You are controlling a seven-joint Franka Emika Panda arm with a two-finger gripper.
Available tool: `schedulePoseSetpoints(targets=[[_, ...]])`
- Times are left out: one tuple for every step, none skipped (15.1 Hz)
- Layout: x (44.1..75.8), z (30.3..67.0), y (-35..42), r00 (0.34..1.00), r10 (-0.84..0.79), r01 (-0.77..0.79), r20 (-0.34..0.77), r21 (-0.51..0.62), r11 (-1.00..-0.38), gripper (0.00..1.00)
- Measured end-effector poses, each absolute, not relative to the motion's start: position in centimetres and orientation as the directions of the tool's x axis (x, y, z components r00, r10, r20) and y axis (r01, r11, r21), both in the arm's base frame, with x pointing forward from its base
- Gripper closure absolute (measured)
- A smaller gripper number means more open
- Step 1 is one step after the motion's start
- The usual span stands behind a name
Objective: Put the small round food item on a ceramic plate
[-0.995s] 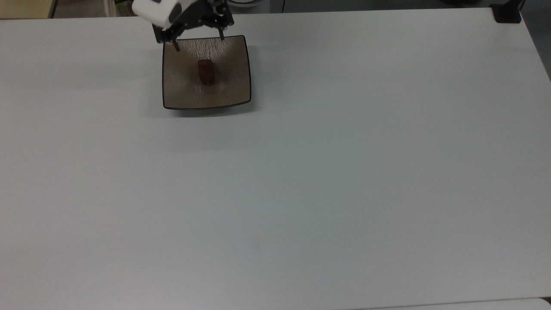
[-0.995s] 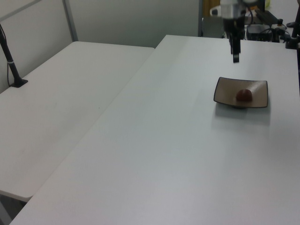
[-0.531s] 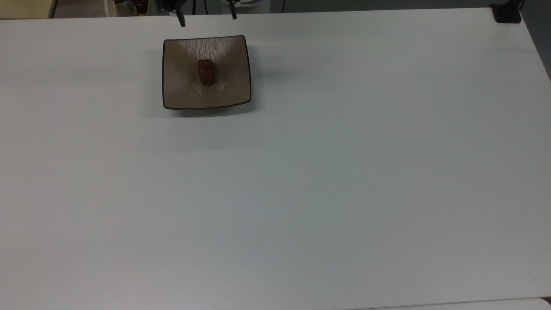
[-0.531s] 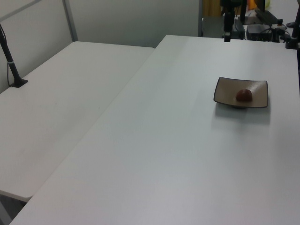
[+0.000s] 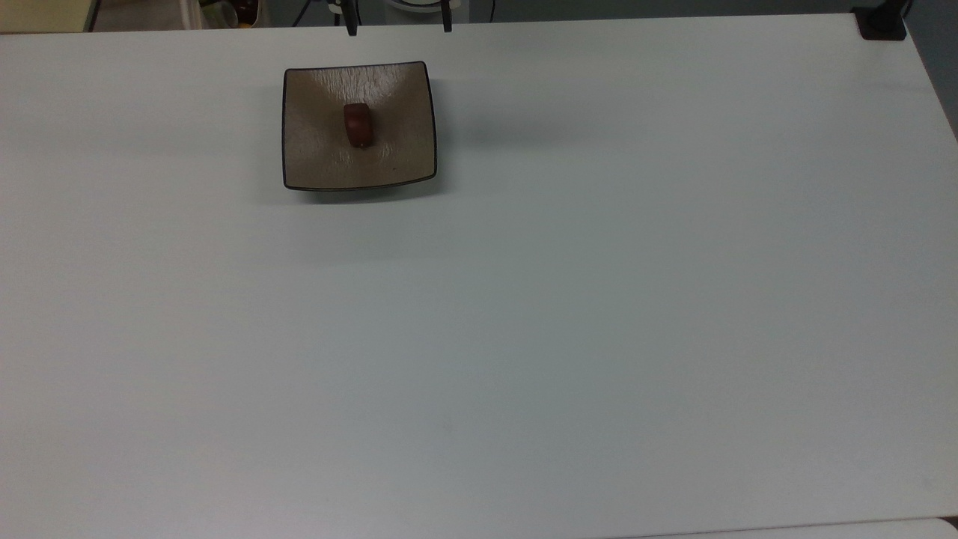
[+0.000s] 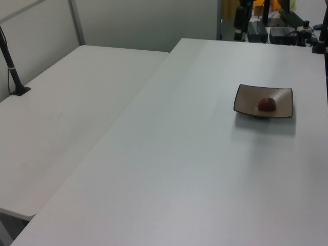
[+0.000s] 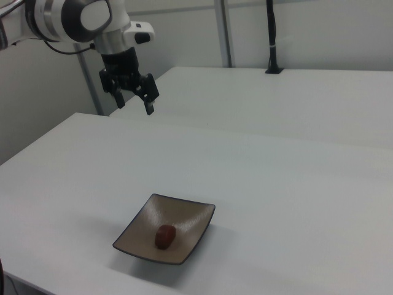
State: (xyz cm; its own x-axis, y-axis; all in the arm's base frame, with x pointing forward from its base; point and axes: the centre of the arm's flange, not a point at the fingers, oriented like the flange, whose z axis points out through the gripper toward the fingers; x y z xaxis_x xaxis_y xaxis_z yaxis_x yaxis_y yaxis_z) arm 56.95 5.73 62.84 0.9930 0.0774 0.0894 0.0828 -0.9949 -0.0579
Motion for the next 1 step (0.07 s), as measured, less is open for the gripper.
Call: schedulePoseSetpoints(targets=[[56.99, 63.06, 5.76, 0.992, 0.077, 0.083, 0.101, -0.057, -0.995, 0.00]])
